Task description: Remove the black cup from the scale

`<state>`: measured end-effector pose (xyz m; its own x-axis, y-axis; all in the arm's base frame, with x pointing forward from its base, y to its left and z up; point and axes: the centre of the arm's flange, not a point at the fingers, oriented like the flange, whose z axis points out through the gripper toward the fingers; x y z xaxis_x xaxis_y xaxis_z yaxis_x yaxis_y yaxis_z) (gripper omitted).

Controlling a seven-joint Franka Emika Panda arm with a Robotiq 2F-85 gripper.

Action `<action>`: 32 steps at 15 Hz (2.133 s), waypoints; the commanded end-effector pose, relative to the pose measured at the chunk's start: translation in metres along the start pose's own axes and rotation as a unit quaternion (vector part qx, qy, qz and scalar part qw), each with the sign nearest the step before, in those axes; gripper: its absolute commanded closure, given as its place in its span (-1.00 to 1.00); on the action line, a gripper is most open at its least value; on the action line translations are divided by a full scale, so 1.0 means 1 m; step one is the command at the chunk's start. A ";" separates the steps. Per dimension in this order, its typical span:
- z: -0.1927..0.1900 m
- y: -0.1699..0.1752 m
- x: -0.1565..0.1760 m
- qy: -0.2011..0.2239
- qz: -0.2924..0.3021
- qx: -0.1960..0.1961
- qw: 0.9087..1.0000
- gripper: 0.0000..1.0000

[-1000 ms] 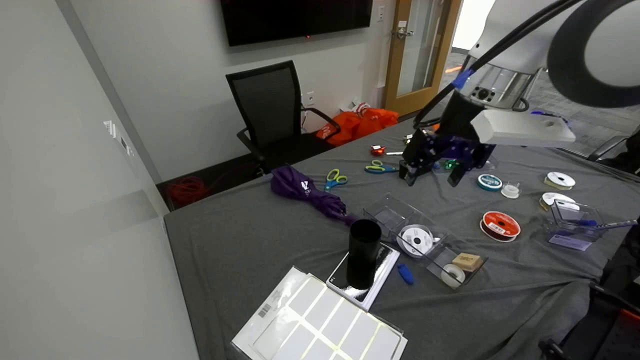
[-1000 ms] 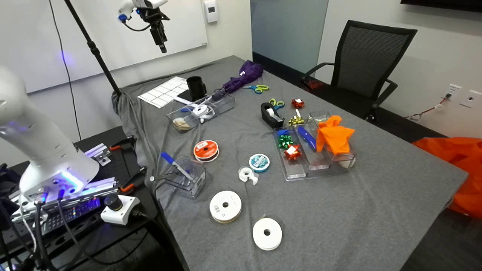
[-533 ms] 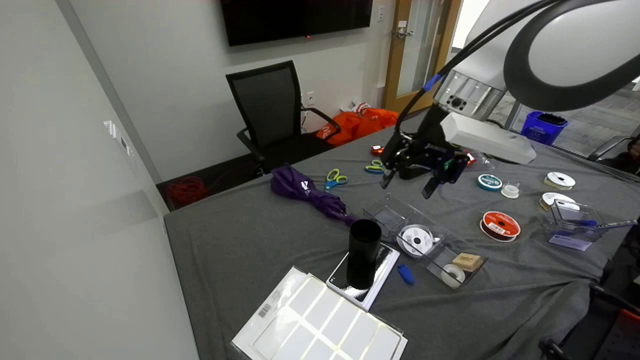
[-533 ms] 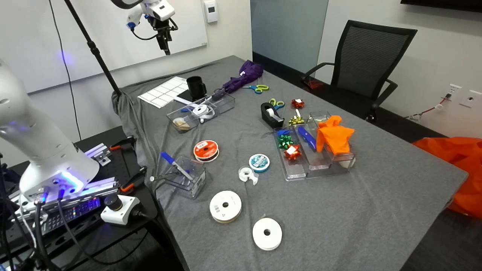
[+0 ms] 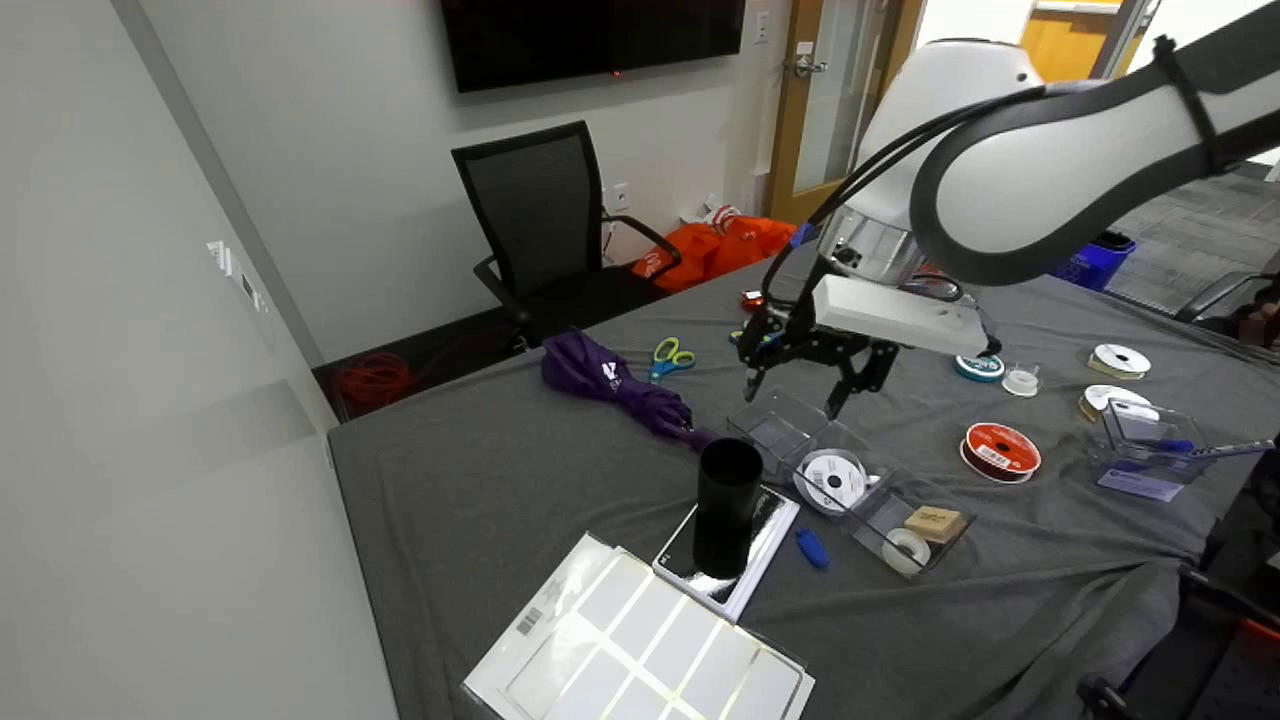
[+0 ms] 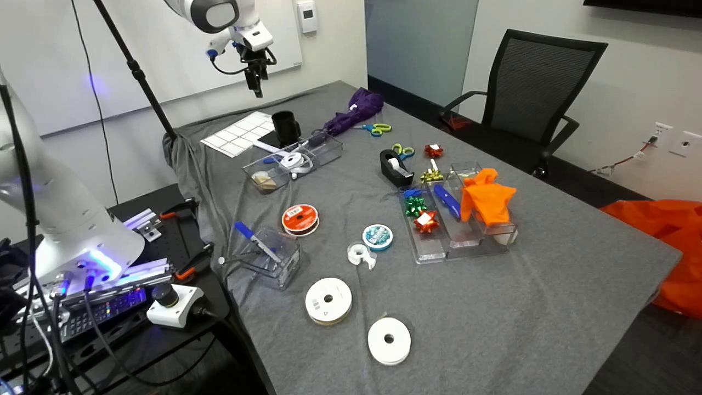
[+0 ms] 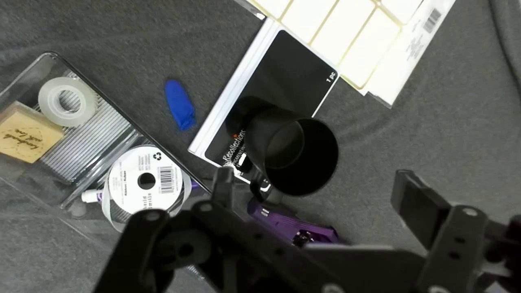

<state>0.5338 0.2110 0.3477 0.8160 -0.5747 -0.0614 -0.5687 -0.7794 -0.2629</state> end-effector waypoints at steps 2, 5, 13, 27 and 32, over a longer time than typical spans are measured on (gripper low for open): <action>0.034 -0.020 0.017 -0.015 0.025 -0.027 0.999 -1.00; 0.057 -0.027 0.019 -0.031 0.052 -0.040 0.997 -1.00; 0.068 -0.017 0.013 -0.028 0.061 -0.057 0.996 -1.00; 0.114 -0.009 0.013 -0.017 0.166 -0.079 0.983 -1.00; 0.123 -0.008 0.021 -0.012 0.199 -0.092 0.976 -1.00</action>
<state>0.5596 0.2330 0.2401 0.5543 -0.8156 -0.1658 -0.8309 -0.5539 -0.0533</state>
